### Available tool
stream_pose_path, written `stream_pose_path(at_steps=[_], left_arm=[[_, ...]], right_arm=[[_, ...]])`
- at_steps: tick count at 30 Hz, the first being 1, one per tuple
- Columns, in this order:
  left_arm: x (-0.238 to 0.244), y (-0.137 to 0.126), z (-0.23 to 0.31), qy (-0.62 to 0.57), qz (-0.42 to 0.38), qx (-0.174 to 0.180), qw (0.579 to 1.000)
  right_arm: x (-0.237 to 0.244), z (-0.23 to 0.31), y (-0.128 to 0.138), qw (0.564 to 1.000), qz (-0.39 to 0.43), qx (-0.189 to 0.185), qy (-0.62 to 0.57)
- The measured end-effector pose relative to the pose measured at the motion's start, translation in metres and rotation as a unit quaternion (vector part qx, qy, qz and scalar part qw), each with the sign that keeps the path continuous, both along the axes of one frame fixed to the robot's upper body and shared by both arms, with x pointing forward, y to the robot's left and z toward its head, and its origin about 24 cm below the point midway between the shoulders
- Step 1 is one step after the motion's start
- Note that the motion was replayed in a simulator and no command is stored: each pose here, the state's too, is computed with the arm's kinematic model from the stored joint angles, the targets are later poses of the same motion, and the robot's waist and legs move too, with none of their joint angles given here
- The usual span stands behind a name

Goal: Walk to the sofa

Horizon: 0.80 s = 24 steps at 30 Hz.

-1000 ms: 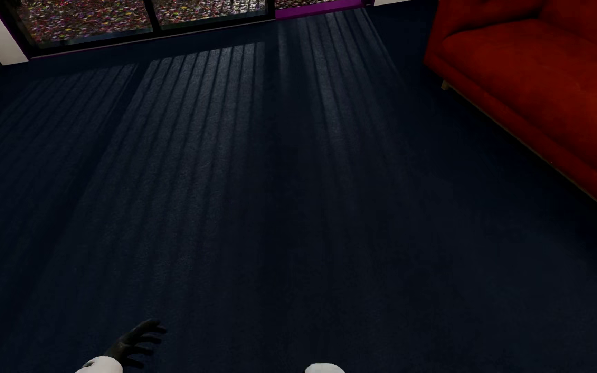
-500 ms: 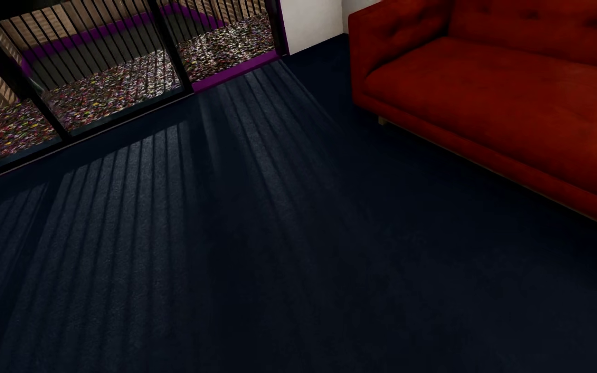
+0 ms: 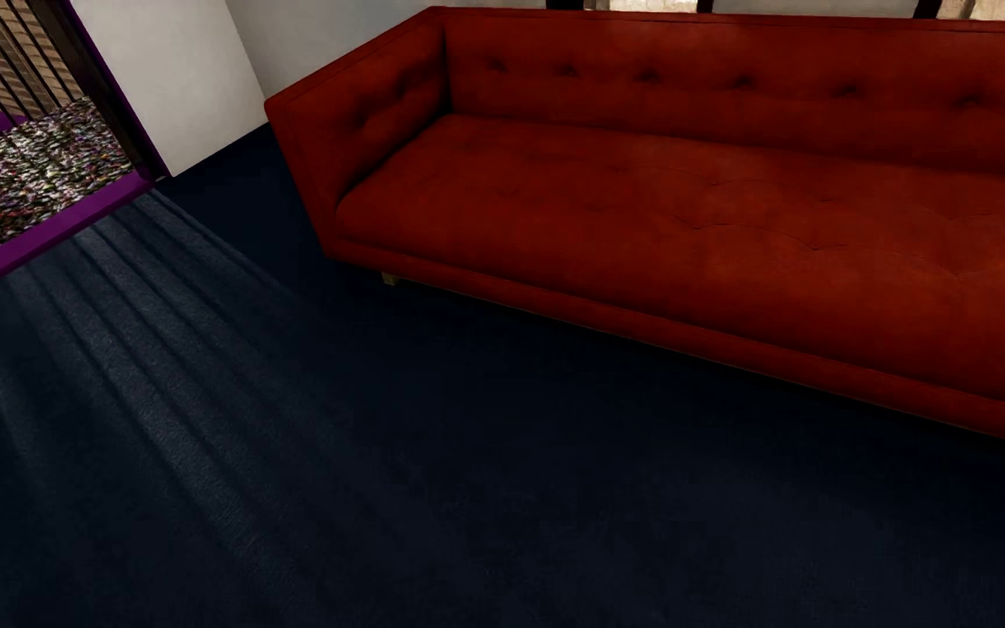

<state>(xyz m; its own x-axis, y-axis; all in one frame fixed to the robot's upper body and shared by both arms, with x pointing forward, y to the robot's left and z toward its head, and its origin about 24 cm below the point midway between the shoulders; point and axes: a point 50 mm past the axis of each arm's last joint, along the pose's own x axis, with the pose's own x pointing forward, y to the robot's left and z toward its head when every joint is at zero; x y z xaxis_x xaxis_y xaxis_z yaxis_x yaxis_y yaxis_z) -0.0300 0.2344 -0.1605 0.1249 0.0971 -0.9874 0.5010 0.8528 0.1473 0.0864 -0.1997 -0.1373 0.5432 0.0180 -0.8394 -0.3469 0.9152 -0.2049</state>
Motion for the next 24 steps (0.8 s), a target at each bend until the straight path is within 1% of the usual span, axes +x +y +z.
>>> stream_pose_path(at_steps=[2,3,4,5,6,7,8,10,12,14,15,17,19,20,22,24], left_arm=[[0.019,0.02,0.001,-0.014,0.017,0.033,0.999],[0.033,0.029,0.002,-0.026,0.031,0.047,0.998],[0.051,0.037,0.004,-0.052,0.059,0.057,0.995],[0.069,0.04,0.007,-0.08,0.072,0.059,0.992],[0.085,0.043,0.011,-0.112,0.086,0.057,0.988],[0.1,0.046,0.017,-0.146,0.09,0.054,0.984],[0.116,0.049,0.024,-0.18,0.086,0.052,0.979],[0.151,0.058,0.045,-0.247,0.068,0.055,0.965],[0.181,0.07,0.066,-0.306,0.076,0.064,0.947],[0.207,0.075,0.082,-0.357,0.104,0.062,0.926],[0.218,0.073,0.088,-0.378,0.113,0.055,0.917],[0.235,0.057,0.095,-0.408,0.101,0.03,0.907],[0.246,0.029,0.096,-0.418,0.058,-0.004,0.906],[0.249,0.012,0.094,-0.415,0.025,-0.022,0.909],[0.245,-0.023,0.083,-0.391,-0.036,-0.059,0.918],[0.224,-0.054,0.056,-0.329,-0.072,-0.086,0.938]], right_arm=[[-0.064,-0.029,0.013,0.99,0.012,-0.008,0.143],[-0.094,-0.035,0.019,0.978,0.041,-0.015,0.203],[-0.113,-0.036,0.023,0.967,0.094,-0.021,0.236],[-0.118,-0.035,0.021,0.962,0.127,-0.026,0.24],[-0.118,-0.033,0.016,0.961,0.144,-0.03,0.234],[-0.114,-0.03,0.006,0.965,0.131,-0.037,0.223],[-0.107,-0.027,-0.007,0.972,0.098,-0.047,0.21],[-0.09,-0.022,-0.029,0.983,0.006,-0.058,0.173],[-0.077,-0.018,-0.036,0.987,-0.062,-0.052,0.137],[-0.065,-0.018,-0.034,0.987,-0.1,-0.041,0.115],[-0.061,-0.02,-0.028,0.988,-0.094,-0.035,0.115],[-0.058,-0.025,-0.006,0.991,-0.03,-0.021,0.125],[-0.054,-0.027,0.02,0.991,0.051,-0.002,0.125],[-0.053,-0.028,0.026,0.99,0.067,0.002,0.125],[-0.053,-0.029,0.021,0.988,0.075,-0.009,0.132],[-0.047,-0.028,0.008,0.986,0.092,-0.033,0.135]])
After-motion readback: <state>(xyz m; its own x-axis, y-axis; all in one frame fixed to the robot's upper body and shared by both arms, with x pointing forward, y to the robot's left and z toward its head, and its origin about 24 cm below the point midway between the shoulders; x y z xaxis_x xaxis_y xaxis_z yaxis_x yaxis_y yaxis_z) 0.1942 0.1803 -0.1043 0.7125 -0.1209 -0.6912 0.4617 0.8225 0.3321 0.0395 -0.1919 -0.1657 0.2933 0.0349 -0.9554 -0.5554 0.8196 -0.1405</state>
